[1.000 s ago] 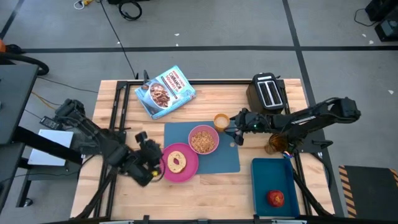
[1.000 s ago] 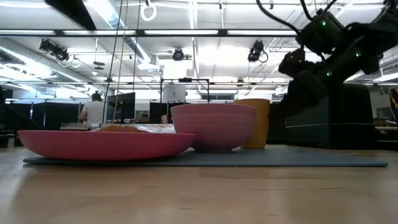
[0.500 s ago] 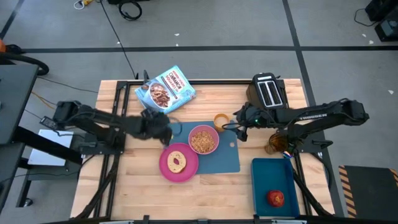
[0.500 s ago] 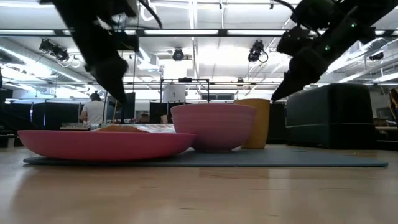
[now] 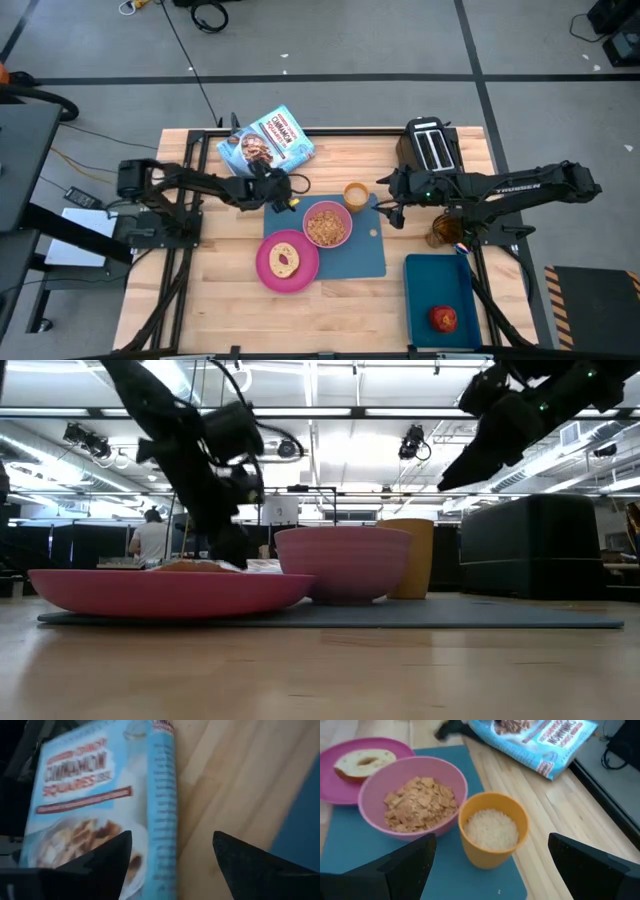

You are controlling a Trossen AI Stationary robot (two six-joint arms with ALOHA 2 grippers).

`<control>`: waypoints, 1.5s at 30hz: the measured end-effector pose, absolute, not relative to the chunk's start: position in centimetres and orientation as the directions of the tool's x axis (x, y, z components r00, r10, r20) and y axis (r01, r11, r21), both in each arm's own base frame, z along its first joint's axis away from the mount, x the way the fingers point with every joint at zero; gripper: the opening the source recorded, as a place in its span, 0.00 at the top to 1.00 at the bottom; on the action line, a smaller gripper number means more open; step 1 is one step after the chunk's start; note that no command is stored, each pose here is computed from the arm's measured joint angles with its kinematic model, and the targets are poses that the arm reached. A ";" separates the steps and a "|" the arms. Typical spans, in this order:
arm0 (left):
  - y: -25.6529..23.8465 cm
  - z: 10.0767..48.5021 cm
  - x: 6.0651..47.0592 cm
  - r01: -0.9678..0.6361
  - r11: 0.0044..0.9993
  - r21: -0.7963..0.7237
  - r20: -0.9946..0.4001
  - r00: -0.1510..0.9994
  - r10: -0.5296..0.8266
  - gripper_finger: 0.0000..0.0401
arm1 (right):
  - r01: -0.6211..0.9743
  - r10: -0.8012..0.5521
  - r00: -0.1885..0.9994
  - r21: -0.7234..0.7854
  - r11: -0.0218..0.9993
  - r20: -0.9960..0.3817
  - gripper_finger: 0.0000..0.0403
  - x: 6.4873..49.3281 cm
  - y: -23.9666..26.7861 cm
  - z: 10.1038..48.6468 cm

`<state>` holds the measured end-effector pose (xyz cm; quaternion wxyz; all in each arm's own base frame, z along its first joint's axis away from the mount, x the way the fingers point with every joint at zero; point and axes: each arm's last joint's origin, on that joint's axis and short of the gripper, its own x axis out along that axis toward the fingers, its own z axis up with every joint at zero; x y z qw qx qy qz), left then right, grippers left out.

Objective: Arrange a breakfast setting
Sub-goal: Put the blue cereal box on the table upright

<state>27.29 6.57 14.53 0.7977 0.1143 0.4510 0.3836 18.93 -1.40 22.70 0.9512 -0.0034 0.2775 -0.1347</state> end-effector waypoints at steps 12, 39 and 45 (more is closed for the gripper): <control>8.0 10.2 30.1 -0.504 0.556 0.660 -0.588 0.113 0.801 0.28 | 0.242 -0.252 0.827 -0.087 0.966 -0.503 0.02 18.5 -0.5 23.2; 11.4 10.3 28.4 -0.533 0.494 0.687 -0.625 -0.086 0.776 0.73 | 0.196 -0.221 0.827 -0.104 0.975 -0.517 0.02 18.3 -0.4 23.1; 10.5 10.6 28.6 -0.524 0.464 0.714 -0.582 -0.077 0.809 0.88 | 0.196 -0.221 0.827 -0.104 0.975 -0.517 0.02 18.3 -0.4 23.1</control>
